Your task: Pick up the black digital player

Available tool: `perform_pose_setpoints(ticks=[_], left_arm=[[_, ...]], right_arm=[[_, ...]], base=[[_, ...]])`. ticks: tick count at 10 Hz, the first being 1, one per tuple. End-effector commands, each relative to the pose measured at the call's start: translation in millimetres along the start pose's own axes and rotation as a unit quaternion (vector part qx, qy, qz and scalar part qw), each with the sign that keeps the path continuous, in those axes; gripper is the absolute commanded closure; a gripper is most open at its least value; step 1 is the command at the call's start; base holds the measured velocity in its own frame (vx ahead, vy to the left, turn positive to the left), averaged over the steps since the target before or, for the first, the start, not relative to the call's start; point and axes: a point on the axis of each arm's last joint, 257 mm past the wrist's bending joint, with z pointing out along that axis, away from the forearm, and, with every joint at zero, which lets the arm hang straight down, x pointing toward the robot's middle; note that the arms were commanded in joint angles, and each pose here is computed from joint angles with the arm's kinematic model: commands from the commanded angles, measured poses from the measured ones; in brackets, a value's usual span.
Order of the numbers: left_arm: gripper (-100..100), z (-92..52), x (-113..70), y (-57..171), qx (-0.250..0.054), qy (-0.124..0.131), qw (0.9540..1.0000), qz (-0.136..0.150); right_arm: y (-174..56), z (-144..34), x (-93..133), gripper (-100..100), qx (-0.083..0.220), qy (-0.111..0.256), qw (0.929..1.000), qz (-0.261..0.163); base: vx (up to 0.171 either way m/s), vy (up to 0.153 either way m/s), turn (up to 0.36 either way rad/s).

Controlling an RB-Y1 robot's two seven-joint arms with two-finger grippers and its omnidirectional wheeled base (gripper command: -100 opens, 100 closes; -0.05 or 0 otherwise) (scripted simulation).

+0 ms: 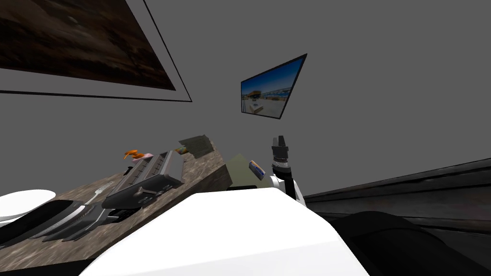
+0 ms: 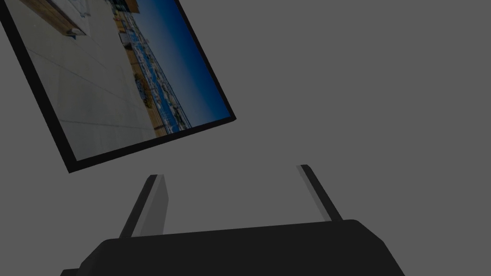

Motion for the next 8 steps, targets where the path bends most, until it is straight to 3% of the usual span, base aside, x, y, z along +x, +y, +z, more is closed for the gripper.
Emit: perform_pose_setpoints(ticks=[1, 2, 4, 5, 6, 7, 8], left_arm=[[100, 0.5, 3.0, -6, 0.004, -0.004, 1.0, 0.0], [100, 1.8, 21.0, -17, 0.015, 0.007, 0.9999, -0.001], [100, 1.8, 13.3, -15, 0.012, -0.008, 0.9999, -0.006], [100, 1.9, 30.8, -25, 0.02, 0.002, 0.9998, -0.008], [100, 2.0, 24.0, -24, 0.016, -0.011, 0.9997, -0.012], [100, 0.8, 42.8, -34, 0.024, 0.002, 0.9996, -0.013], [100, 0.9, 35.7, -31, 0.019, -0.012, 0.9996, -0.018]], right_arm=[[0, 0.0, 0, 0, 0.0, 0.0, 1.0, 0.0], [0, 0.0, 0, 0, 0.0, 0.0, 1.0, 0.0], [0, 0.0, 0, 0, 0.0, 0.0, 1.0, 0.0], [0, 0.0, 0, 0, 0.0, 0.0, 1.0, 0.0], [0, 0.0, 0, 0, 0.0, 0.0, 1.0, 0.0], [0, 0.0, 0, 0, 0.0, 0.0, 1.0, 0.0], [0, 0.0, 0, 0, 0.0, 0.0, 1.0, 0.0]], base=[[0.027, -0.012, -0.035], [0.025, -0.027, -0.076], [0.015, -0.013, -0.01], [0.016, -0.008, -0.086], [0.013, -0.007, -0.04], [0.019, -0.018, -0.091], [0.021, -0.016, -0.025]])
